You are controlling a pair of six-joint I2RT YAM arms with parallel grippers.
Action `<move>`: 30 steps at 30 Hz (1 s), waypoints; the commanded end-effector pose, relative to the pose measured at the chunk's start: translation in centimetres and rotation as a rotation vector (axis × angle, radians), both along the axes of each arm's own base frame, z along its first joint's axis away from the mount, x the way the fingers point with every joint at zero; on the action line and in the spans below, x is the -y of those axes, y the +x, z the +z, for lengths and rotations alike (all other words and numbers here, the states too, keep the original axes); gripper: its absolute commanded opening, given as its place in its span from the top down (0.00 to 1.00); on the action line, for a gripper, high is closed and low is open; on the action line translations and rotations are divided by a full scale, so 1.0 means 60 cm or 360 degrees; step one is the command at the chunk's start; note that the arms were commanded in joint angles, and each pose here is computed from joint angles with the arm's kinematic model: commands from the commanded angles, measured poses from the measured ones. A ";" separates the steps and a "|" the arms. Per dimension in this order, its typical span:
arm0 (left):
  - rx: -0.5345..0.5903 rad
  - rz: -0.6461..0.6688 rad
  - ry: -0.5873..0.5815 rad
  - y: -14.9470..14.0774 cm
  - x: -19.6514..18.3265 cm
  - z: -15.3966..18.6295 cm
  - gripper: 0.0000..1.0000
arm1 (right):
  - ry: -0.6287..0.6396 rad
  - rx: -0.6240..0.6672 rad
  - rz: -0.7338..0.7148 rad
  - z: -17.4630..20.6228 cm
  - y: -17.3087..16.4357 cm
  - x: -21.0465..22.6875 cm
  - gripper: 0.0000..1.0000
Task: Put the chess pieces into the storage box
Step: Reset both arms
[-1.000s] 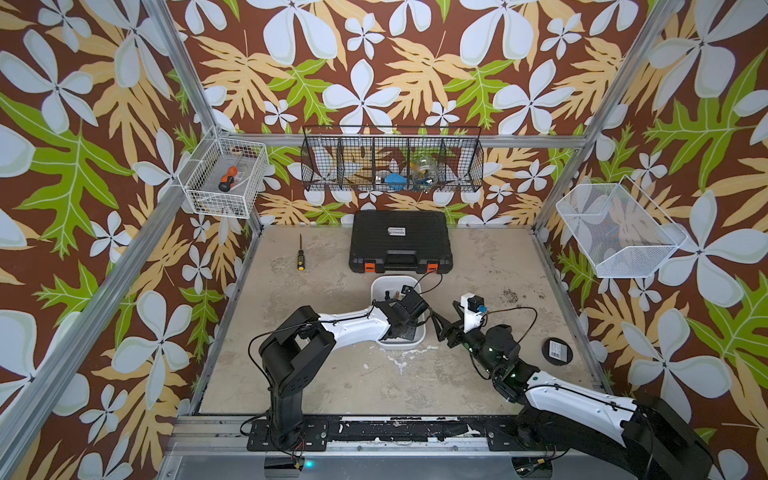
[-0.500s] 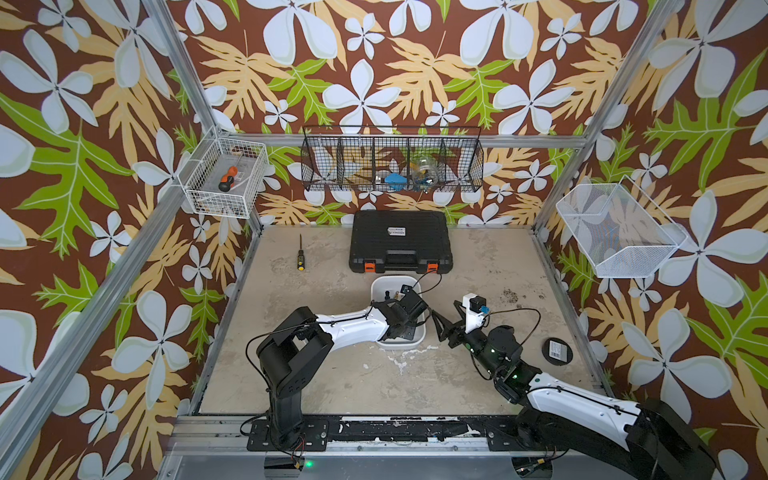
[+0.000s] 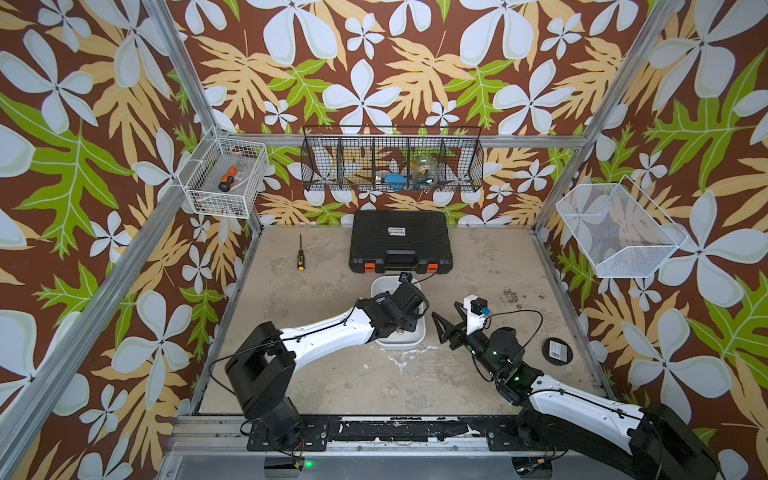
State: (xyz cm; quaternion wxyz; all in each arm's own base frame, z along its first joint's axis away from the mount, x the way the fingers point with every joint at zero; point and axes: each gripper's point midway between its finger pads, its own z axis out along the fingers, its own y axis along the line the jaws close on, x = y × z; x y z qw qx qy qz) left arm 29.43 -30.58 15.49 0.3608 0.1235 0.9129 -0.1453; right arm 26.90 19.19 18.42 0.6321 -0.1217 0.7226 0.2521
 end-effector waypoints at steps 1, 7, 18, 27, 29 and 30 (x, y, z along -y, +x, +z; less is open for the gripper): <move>0.0406 0.0029 -0.0305 0.001 -0.026 0.115 0.58 | 0.0007 0.0081 -0.0030 0.018 -0.001 0.008 0.16; 0.1082 0.0308 -0.0416 -0.017 -0.203 0.221 0.21 | -0.0098 0.0130 -0.0295 0.045 0.020 0.052 0.15; 0.1320 0.1223 0.0138 -0.064 -0.473 0.072 0.00 | -0.0352 0.0224 -0.0972 0.046 0.021 0.194 0.00; 0.1352 0.1329 0.0203 -0.045 -0.559 0.029 0.00 | -0.0495 0.0054 -0.1380 -0.001 0.051 0.303 0.02; 0.1363 0.1312 0.0126 -0.034 -0.563 0.026 0.00 | -0.0478 0.0056 -0.1413 -0.008 0.059 0.319 0.01; 0.1366 0.1277 0.0107 -0.027 -0.561 0.025 0.00 | -0.0464 0.0046 -0.1390 -0.016 0.066 0.323 0.02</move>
